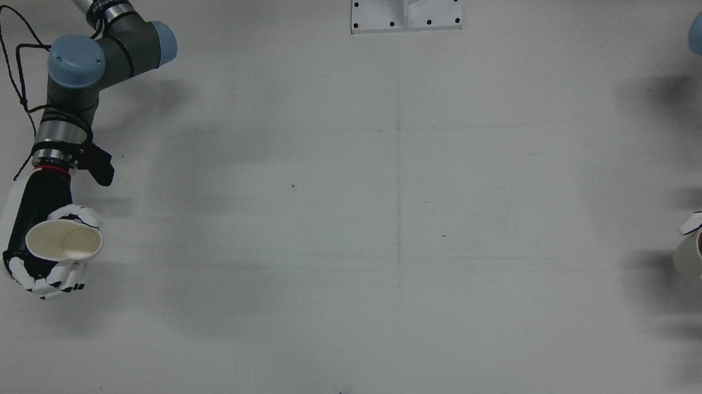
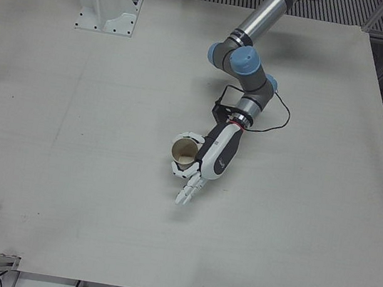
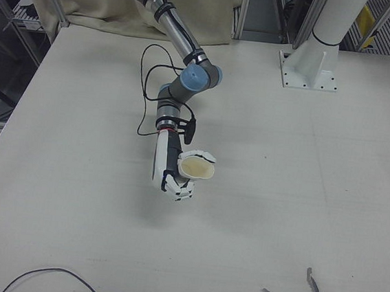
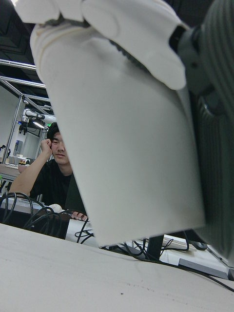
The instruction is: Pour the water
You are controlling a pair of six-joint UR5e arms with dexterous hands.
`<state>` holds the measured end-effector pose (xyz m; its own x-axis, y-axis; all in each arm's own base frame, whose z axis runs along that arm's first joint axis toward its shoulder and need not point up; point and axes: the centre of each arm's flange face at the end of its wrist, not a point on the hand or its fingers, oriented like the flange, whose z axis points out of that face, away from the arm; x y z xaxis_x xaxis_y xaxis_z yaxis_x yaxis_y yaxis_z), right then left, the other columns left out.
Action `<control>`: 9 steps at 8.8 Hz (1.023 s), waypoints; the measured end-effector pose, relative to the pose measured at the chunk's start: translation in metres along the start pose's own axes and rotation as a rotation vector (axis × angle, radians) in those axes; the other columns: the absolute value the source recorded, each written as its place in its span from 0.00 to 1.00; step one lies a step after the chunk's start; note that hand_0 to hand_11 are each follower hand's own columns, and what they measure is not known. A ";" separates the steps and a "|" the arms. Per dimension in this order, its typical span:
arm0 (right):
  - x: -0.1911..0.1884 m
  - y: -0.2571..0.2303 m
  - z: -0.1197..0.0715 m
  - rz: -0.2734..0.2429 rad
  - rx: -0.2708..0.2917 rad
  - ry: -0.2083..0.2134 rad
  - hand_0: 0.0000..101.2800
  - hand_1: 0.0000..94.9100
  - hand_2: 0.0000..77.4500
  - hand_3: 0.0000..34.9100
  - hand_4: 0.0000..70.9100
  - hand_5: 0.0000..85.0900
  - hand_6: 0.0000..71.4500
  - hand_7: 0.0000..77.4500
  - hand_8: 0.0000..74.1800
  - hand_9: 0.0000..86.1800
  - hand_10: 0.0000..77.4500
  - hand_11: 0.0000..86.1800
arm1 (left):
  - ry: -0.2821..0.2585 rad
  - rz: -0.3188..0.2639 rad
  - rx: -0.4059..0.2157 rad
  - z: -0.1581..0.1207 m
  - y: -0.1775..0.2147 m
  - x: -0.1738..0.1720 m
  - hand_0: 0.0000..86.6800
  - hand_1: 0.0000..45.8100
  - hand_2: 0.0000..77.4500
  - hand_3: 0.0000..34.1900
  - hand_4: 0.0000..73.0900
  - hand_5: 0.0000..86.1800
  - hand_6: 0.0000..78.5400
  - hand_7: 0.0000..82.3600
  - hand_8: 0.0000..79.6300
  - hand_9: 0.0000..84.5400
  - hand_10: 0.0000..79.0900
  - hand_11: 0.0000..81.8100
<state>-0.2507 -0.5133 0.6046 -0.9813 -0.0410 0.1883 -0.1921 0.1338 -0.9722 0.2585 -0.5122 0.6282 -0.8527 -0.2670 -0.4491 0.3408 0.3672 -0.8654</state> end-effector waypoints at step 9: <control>0.007 0.007 0.007 -0.022 0.002 0.001 0.52 0.02 0.35 0.00 0.29 0.80 0.79 0.77 0.70 0.79 0.57 0.73 | 0.061 -0.012 0.005 -0.036 -0.067 0.007 0.42 0.07 0.03 0.00 0.20 0.01 0.00 0.04 0.01 0.01 0.02 0.03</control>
